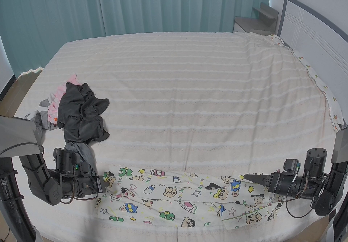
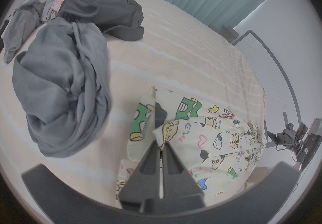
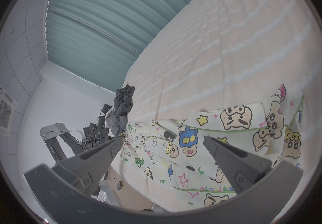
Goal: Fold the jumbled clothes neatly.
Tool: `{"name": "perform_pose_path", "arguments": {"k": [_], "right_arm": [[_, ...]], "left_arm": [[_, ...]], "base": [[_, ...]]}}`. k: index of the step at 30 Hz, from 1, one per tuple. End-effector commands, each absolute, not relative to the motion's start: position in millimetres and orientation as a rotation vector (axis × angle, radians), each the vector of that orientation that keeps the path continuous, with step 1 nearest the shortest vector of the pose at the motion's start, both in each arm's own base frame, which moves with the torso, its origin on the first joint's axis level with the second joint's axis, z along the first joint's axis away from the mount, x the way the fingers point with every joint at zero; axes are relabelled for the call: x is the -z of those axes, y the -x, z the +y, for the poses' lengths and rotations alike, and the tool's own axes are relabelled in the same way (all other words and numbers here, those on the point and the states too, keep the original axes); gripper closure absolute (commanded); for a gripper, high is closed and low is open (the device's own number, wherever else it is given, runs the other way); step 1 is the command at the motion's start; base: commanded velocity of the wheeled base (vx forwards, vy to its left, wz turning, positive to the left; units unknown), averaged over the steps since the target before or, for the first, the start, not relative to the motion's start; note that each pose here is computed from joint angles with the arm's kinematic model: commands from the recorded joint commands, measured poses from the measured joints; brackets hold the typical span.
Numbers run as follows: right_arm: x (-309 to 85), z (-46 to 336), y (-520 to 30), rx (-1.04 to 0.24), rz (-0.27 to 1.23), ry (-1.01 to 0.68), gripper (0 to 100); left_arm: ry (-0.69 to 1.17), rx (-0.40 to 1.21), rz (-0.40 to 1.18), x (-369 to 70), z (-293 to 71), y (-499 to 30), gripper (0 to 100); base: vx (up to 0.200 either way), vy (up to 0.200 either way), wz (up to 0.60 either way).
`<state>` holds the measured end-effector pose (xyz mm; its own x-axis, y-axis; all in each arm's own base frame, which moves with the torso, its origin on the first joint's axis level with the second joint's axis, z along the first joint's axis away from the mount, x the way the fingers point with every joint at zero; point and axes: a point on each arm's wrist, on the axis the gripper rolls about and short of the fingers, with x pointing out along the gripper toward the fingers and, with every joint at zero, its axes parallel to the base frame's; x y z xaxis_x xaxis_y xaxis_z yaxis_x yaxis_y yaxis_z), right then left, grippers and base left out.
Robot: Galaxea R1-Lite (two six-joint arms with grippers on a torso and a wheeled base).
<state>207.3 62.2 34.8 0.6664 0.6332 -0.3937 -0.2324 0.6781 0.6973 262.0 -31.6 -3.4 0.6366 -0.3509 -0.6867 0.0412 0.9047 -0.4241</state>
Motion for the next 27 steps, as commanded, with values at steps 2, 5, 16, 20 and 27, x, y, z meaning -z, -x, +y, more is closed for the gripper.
{"name": "perform_pose_path", "arguments": {"k": [2, 5, 16, 20, 27], "right_arm": [[-30, 62, -204, -0.525, 0.702, -0.656, 0], [-26, 62, -205, -0.523, 0.717, -0.654, 0], [-14, 63, -206, -0.509, 0.772, -0.649, 0], [-11, 63, -206, -0.505, 0.784, -0.649, 0], [-10, 63, -206, -0.502, 0.789, -0.65, 0]], "left_arm": [[0.353, 0.228, 0.832, 1, -22, -263, 100], [0.325, 0.233, 0.825, 1, -20, -263, 100], [0.254, 0.281, 0.847, 4, -22, -261, 100], [0.242, 0.288, 0.846, 4, -22, -261, 100], [0.22, 0.296, 0.877, 6, -22, -257, 0]], "base": [[0.0, 0.0, 0.0], [0.0, 0.0, 0.0], [0.0, 0.0, 0.0], [0.0, 0.0, 0.0], [0.0, 0.0, 0.0]]}}
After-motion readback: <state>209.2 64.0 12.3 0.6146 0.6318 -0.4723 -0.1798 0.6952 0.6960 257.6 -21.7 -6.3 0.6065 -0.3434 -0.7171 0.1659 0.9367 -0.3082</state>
